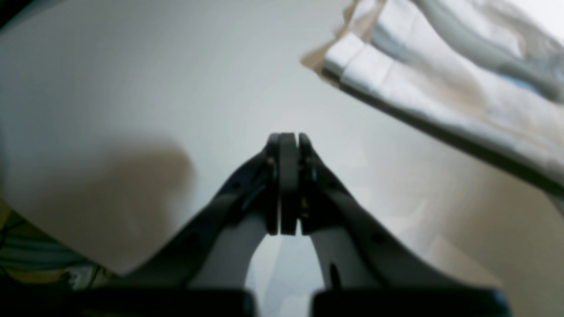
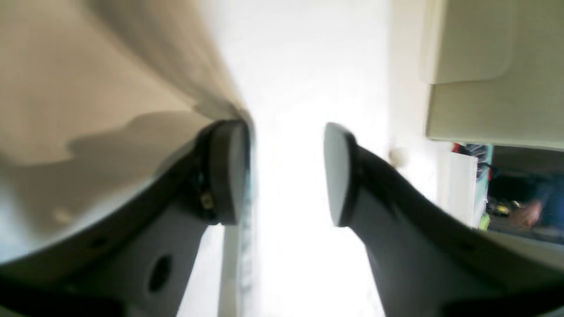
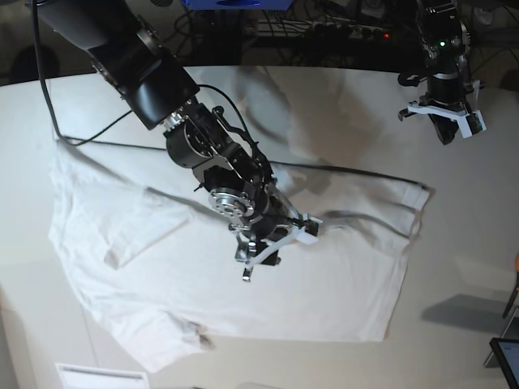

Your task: Fold the T-shirt properly

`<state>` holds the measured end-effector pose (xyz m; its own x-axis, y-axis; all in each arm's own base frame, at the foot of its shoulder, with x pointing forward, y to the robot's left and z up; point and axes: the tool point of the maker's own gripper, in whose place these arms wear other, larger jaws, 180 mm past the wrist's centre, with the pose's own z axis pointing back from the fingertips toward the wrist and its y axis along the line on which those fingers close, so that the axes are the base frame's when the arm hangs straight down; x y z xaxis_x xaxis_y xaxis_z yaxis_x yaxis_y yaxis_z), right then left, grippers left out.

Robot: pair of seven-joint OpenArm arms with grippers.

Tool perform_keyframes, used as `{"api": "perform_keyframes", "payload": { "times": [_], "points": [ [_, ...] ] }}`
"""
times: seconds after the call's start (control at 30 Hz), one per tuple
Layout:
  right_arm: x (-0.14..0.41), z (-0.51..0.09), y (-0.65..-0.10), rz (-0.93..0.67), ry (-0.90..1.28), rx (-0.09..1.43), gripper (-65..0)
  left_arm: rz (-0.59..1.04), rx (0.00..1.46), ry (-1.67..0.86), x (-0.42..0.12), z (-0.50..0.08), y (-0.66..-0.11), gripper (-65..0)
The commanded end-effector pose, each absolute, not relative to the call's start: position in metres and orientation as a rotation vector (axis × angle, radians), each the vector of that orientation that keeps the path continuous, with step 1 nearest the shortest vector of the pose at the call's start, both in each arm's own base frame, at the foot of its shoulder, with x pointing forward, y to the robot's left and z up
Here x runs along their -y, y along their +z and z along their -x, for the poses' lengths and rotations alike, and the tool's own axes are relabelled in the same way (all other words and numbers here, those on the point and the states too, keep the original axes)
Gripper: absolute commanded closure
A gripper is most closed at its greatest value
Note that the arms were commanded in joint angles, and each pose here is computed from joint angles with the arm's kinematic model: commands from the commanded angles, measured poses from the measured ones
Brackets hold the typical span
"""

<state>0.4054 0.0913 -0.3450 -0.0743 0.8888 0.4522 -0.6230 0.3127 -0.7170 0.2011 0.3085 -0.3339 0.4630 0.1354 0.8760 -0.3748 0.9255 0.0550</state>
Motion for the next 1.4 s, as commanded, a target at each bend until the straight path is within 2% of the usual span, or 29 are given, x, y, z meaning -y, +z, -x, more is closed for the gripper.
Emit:
{"api": "perform_keyframes", "payload": {
  "times": [0.0, 0.2, 0.27, 0.4, 0.47, 0.63, 0.77, 0.97, 1.13, 1.37],
  "points": [
    [-0.101, -0.423, -0.306, 0.344, 1.240, 1.178, -27.7, -0.263, 1.102, 0.295, -0.308, -0.209, -0.318, 0.0],
    [-0.070, -0.429, -0.264, 0.345, 1.054, 1.284, -27.7, -0.163, 1.166, 0.162, -0.266, -0.243, -0.303, 0.0],
    [-0.064, -0.424, -0.267, 0.334, 1.066, 1.256, -27.9, -0.132, 1.184, 0.131, -0.254, -0.254, -0.300, 0.0],
    [-0.059, -0.407, -0.319, 0.311, 1.165, 1.060, -27.9, -0.095, 1.224, 0.123, -0.241, -0.269, -0.292, 0.0],
    [-0.059, -0.402, -0.334, 0.295, 1.176, 1.025, -27.9, -0.084, 1.239, 0.119, -0.237, -0.274, -0.288, 0.0],
    [-0.061, -0.402, -0.331, 0.290, 1.175, 1.043, -27.7, -0.078, 1.276, 0.119, -0.235, -0.285, -0.278, 0.0],
    [-0.052, -0.408, -0.299, 0.388, 1.161, 1.116, -27.7, -0.082, 1.302, 0.127, -0.238, -0.294, -0.270, 0.0],
    [0.019, -0.420, -0.266, 0.548, 0.984, 1.133, -27.7, -0.127, 1.338, 0.139, -0.256, -0.300, -0.256, 0.0],
    [0.105, -0.415, -0.294, 0.581, 0.868, 0.968, -27.7, -0.184, 1.362, 0.209, -0.287, -0.310, -0.246, 0.0],
    [0.189, -0.391, -0.315, 0.588, 0.696, 0.820, -27.7, -0.141, 1.255, 0.251, -0.292, -0.346, -0.252, 0.0]
  ]
}}
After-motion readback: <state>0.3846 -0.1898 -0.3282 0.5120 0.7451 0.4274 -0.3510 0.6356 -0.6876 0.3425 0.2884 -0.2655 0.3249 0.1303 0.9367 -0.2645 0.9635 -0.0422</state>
